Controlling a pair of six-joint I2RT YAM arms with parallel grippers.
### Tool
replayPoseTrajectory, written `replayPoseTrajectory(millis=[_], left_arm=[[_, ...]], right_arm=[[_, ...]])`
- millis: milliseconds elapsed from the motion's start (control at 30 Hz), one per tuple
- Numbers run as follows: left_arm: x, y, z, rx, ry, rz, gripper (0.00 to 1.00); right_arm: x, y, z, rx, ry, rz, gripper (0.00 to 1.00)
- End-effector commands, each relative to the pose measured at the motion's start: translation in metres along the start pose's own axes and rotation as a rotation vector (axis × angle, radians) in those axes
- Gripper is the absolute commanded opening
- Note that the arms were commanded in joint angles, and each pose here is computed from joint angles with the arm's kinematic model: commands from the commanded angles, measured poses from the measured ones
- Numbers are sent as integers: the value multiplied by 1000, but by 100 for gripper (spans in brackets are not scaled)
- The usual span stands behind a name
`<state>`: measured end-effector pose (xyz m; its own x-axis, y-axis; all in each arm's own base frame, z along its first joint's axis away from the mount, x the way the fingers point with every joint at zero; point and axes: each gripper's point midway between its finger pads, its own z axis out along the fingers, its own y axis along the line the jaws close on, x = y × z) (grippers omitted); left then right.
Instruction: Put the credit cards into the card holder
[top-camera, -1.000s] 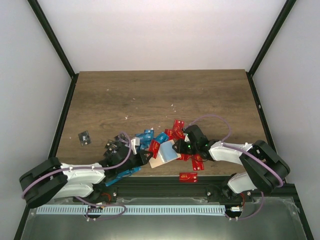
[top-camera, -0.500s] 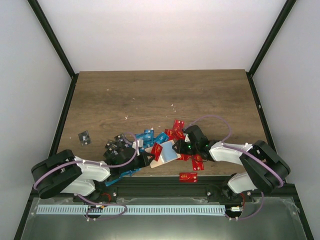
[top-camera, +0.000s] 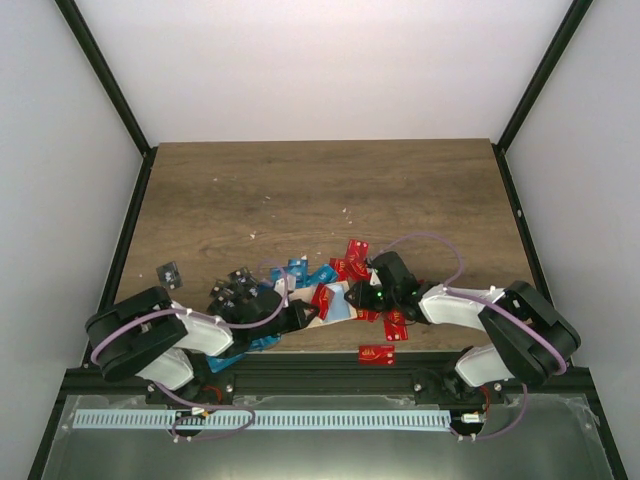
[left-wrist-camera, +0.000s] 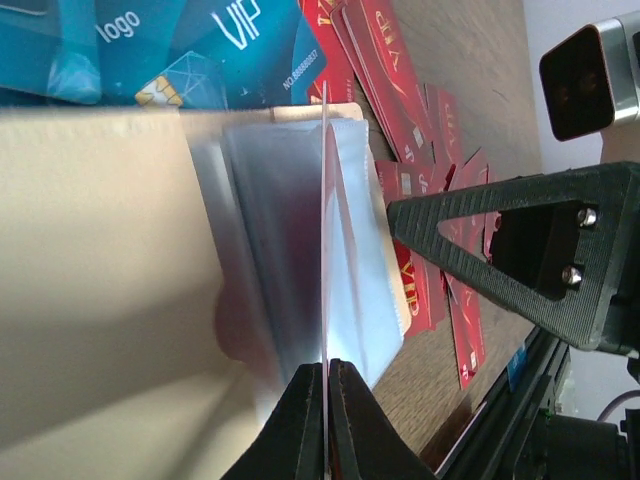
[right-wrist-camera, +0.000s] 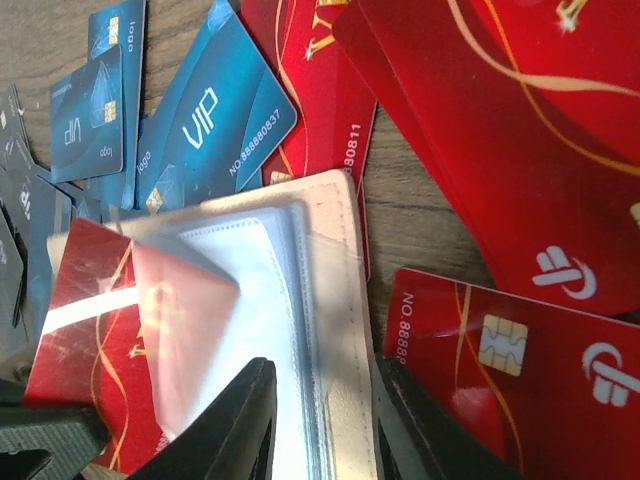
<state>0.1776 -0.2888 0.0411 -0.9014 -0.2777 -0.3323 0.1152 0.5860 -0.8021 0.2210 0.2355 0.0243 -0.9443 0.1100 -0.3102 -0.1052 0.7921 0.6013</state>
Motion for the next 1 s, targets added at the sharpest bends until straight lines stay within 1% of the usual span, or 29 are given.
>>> replayPoseTrajectory(millis=[0,100,233,467,667,967], left_arm=[[-6,-15,9,51,-11,-22,4],[-5,-11,14,29,-5,-56,4],[-5,-5,15,4,-17,-90,4],[-11,-8,15,7,-50,-67,4],[-13,0,13,-2,-79,-65,4],[-5,6,22,0,-55,-65,4]], right_arm=[[55,-49,2,148,177,112,29],[58,-52,2,152,184,129,25],[63,-52,0,149,188,148,24],[70,-46,1,120,203,149,21],[76,-44,6,115,225,144,21],[80,-40,11,110,244,140,20]])
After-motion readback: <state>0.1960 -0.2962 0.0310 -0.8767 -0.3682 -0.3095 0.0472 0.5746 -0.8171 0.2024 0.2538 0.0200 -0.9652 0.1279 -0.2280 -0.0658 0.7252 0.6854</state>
